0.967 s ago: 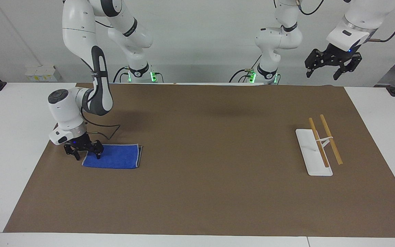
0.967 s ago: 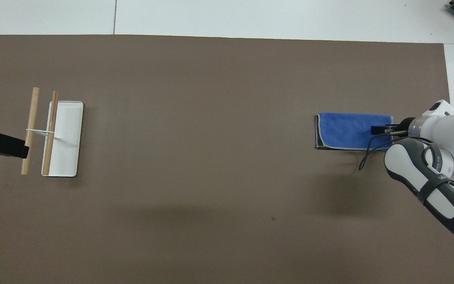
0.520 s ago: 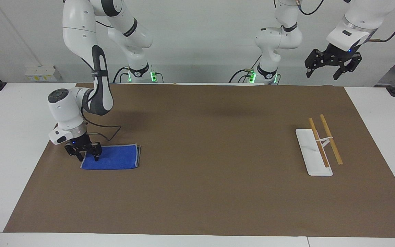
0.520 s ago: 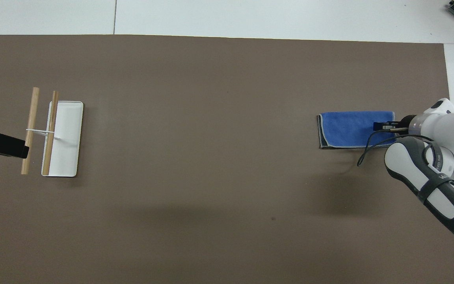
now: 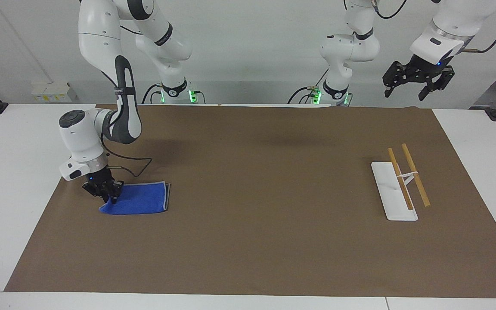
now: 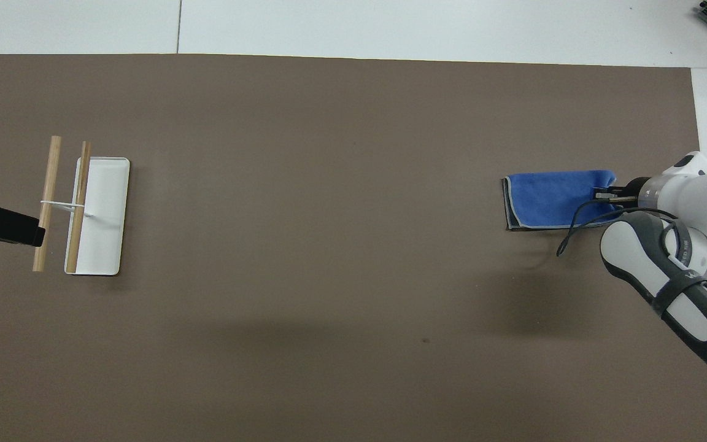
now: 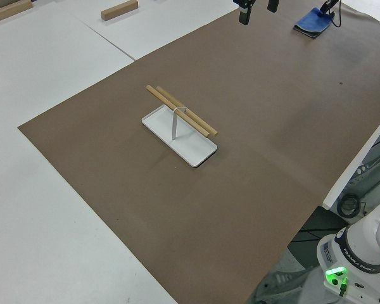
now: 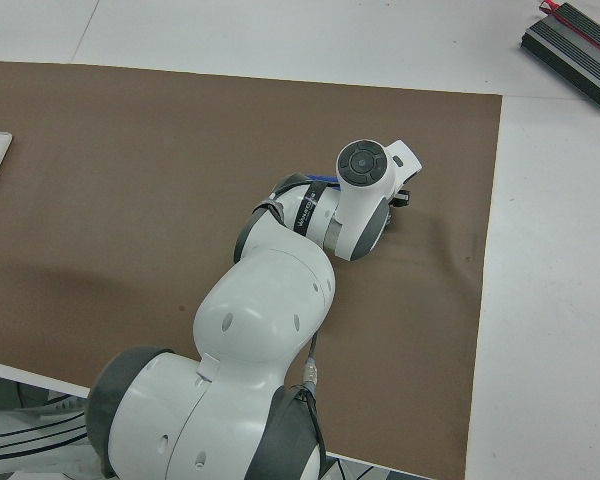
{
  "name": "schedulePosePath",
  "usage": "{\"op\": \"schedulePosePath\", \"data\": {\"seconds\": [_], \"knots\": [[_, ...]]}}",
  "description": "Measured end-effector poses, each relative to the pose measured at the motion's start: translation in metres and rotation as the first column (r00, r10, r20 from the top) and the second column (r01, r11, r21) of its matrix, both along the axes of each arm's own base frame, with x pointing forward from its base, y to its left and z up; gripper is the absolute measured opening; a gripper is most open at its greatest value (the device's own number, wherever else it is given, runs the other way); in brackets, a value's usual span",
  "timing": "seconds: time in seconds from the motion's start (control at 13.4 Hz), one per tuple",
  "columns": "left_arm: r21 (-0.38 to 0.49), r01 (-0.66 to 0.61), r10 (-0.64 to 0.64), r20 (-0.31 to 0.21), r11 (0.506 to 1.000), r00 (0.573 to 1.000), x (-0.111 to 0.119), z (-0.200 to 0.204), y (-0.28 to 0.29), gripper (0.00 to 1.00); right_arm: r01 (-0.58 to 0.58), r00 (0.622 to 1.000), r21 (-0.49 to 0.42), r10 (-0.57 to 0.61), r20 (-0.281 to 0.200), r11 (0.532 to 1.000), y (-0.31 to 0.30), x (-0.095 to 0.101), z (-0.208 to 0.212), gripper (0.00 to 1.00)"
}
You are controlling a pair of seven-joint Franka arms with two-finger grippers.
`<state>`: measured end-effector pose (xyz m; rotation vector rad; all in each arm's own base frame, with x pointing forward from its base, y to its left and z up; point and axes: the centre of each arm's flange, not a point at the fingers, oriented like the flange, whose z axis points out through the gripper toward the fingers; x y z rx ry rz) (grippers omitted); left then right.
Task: Right arm passes towel to left arm to hang
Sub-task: 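Close the right gripper on the blue towel's edge, then lift the blue towel upward with the right gripper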
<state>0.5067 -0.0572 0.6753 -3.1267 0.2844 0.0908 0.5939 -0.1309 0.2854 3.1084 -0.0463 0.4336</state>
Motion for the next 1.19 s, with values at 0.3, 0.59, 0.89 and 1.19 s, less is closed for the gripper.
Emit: {"op": "schedulePosePath", "data": {"seconds": [0.3, 0.59, 0.89, 1.19], "knots": [[0.0, 0.0, 0.0, 0.0, 1.0, 1.0, 0.0, 0.0, 0.0, 1.0, 0.0, 1.0, 0.001, 0.0, 0.001, 1.0, 0.001, 0.0, 0.001, 0.05], [0.0, 0.0, 0.0, 0.0, 1.0, 1.0, 0.0, 0.0, 0.0, 1.0, -0.002, 1.0, 0.008, 0.002, -0.023, 1.0, 0.001, 0.002, 0.004, 0.05], [0.0, 0.0, 0.0, 0.0, 1.0, 1.0, 0.0, 0.0, 0.0, 1.0, -0.008, 0.999, 0.015, 0.009, -0.047, 1.0, 0.001, 0.01, 0.029, 0.05], [0.0, 0.0, 0.0, 0.0, 1.0, 1.0, 0.0, 0.0, 0.0, 1.0, -0.021, 0.996, 0.023, 0.023, -0.08, 1.0, 0.004, 0.015, 0.075, 0.05]]}}
